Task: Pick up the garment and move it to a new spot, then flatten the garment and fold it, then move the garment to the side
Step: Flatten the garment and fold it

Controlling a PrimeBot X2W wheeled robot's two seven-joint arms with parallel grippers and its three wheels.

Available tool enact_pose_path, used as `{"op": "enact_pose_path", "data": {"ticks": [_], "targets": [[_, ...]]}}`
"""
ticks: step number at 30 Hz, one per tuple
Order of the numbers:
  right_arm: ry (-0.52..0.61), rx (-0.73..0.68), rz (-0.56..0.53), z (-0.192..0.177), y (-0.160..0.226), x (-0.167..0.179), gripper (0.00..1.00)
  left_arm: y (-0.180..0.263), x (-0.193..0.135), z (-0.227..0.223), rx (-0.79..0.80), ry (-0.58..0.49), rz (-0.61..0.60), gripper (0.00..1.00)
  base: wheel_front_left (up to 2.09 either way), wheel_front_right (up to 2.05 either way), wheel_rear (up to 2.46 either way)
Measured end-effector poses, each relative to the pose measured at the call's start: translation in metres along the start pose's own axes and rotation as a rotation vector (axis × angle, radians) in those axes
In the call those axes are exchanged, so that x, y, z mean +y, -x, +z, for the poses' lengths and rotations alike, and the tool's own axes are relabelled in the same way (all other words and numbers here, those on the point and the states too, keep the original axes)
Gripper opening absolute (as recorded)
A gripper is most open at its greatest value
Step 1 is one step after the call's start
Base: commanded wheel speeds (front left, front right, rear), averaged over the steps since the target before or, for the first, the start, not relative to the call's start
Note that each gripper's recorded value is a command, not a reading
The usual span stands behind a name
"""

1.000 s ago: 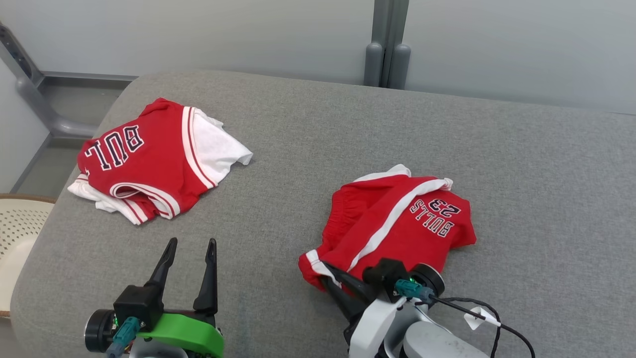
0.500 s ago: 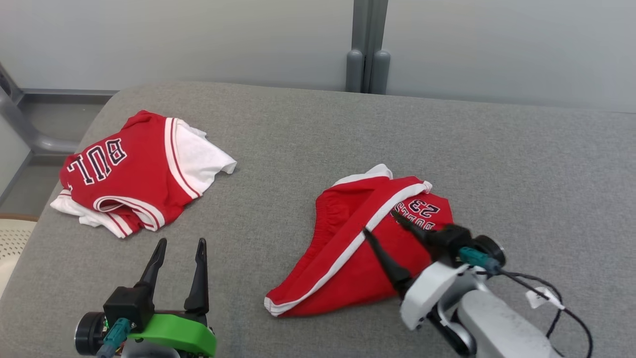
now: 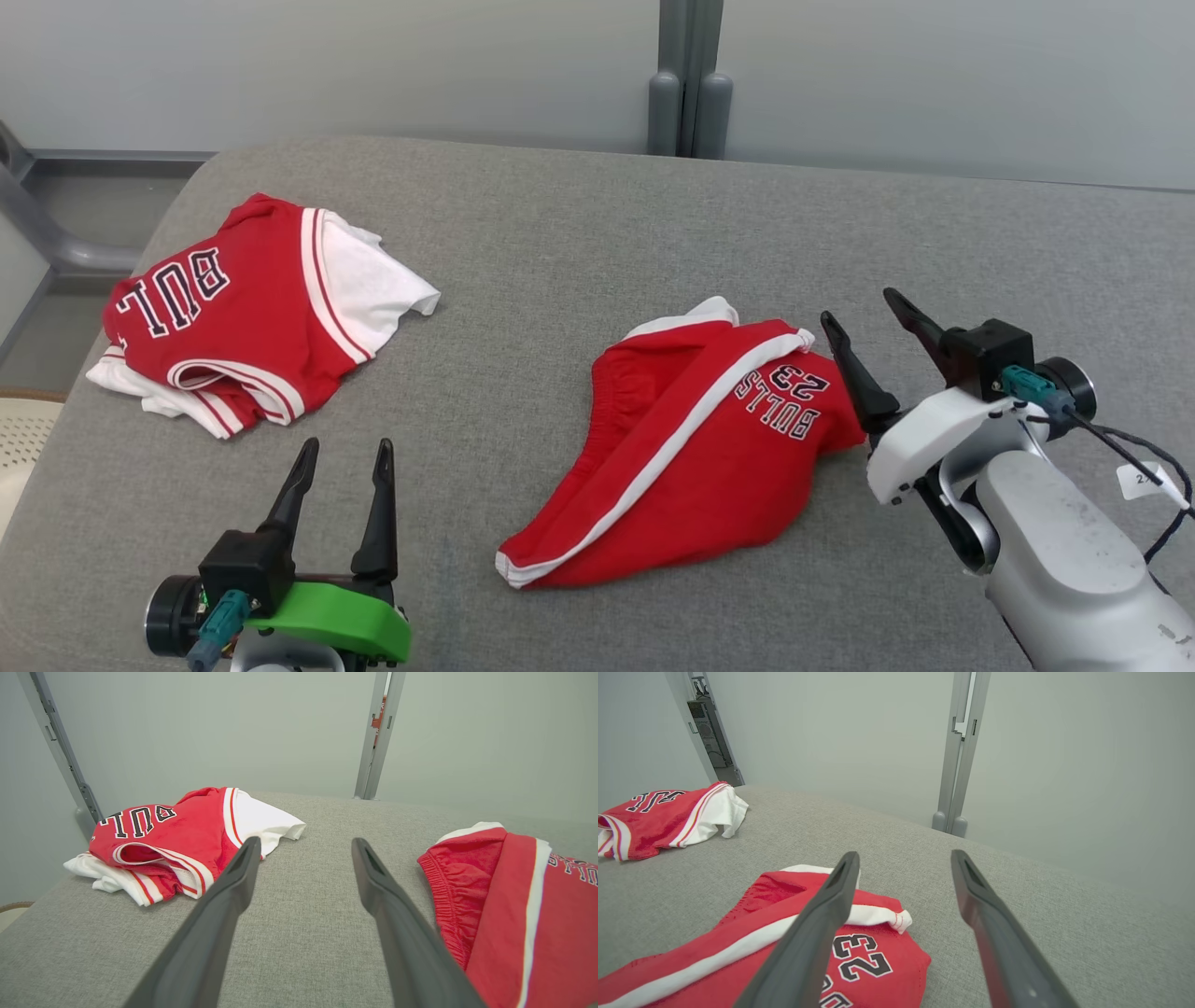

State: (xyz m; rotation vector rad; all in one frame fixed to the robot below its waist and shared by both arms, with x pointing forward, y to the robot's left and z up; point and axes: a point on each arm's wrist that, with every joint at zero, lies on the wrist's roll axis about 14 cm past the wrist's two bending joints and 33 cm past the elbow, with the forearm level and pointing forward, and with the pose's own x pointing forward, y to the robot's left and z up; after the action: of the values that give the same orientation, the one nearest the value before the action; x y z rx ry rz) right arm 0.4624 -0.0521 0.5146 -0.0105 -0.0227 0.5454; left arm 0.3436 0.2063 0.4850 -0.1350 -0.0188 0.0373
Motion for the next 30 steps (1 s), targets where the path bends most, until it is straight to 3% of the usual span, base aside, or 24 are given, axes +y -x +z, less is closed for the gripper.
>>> {"op": "enact_pose_path", "data": {"ticks": [12, 25, 26, 27, 30], "targets": [[0.007, 0.215, 0.018, -0.05, -0.031, -0.01, 1.0, -0.001, 0.013, -0.006, 0.022, -0.001, 0.041, 1.0, 0.0, 0.0, 0.0], [-0.107, 0.417, 0.062, -0.107, -0.043, 0.015, 1.0, -0.004, 0.019, -0.011, 0.044, 0.007, 0.071, 1.0, 0.0, 0.0, 0.0], [-0.118, 0.426, 0.064, -0.109, -0.042, 0.018, 0.44, -0.004, 0.02, -0.011, 0.045, 0.007, 0.073, 1.0, 0.0, 0.0, 0.0], [-0.124, 0.436, 0.07, -0.111, -0.042, 0.02, 0.0, -0.004, 0.02, -0.012, 0.046, 0.006, 0.075, 1.0, 0.0, 0.0, 0.0], [-0.124, 0.429, 0.08, -0.111, -0.042, 0.023, 0.0, -0.003, 0.021, -0.012, 0.046, 0.006, 0.079, 1.0, 0.0, 0.0, 0.0]]}}
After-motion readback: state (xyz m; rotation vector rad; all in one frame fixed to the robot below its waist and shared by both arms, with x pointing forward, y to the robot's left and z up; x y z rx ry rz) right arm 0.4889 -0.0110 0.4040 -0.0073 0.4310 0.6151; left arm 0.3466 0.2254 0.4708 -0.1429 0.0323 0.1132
